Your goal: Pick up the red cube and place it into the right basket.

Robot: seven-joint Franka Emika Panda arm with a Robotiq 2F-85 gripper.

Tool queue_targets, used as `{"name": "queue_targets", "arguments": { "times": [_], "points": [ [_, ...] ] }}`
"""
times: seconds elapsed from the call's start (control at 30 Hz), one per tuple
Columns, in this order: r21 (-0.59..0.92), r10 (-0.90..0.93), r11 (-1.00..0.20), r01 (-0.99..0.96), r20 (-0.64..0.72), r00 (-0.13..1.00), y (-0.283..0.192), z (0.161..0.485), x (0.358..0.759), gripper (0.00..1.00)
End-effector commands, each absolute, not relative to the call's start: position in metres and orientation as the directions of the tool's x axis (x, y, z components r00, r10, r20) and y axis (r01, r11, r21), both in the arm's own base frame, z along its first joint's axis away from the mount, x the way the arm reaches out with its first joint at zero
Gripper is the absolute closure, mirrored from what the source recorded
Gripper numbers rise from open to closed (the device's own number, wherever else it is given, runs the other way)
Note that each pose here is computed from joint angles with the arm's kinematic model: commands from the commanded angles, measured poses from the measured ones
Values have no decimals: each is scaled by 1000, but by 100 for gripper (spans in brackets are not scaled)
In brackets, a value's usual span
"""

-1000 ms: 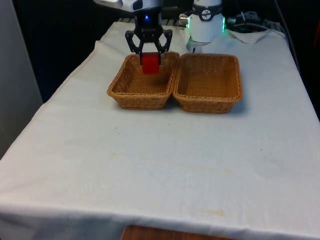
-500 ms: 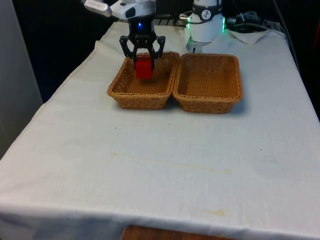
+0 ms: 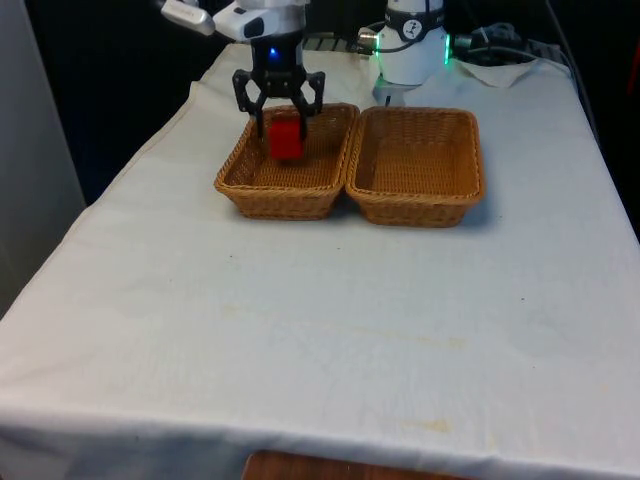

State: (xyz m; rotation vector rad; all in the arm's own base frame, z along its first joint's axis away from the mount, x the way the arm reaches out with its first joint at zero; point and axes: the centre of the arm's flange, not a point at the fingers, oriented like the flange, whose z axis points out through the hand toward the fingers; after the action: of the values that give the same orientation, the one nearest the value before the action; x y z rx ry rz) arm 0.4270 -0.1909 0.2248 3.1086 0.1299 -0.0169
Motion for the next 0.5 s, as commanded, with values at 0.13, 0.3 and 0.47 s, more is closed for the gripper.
{"name": "queue_targets", "arguments": {
  "times": [0.13, 0.3, 0.47],
  "points": [
    [27, 86, -996, 87, -11, 996, -193, 226, 428, 11],
    [27, 85, -996, 86, -12, 996, -193, 226, 428, 0],
    [28, 80, -996, 80, -6, 997, -193, 230, 429, 0]
  ]
}}
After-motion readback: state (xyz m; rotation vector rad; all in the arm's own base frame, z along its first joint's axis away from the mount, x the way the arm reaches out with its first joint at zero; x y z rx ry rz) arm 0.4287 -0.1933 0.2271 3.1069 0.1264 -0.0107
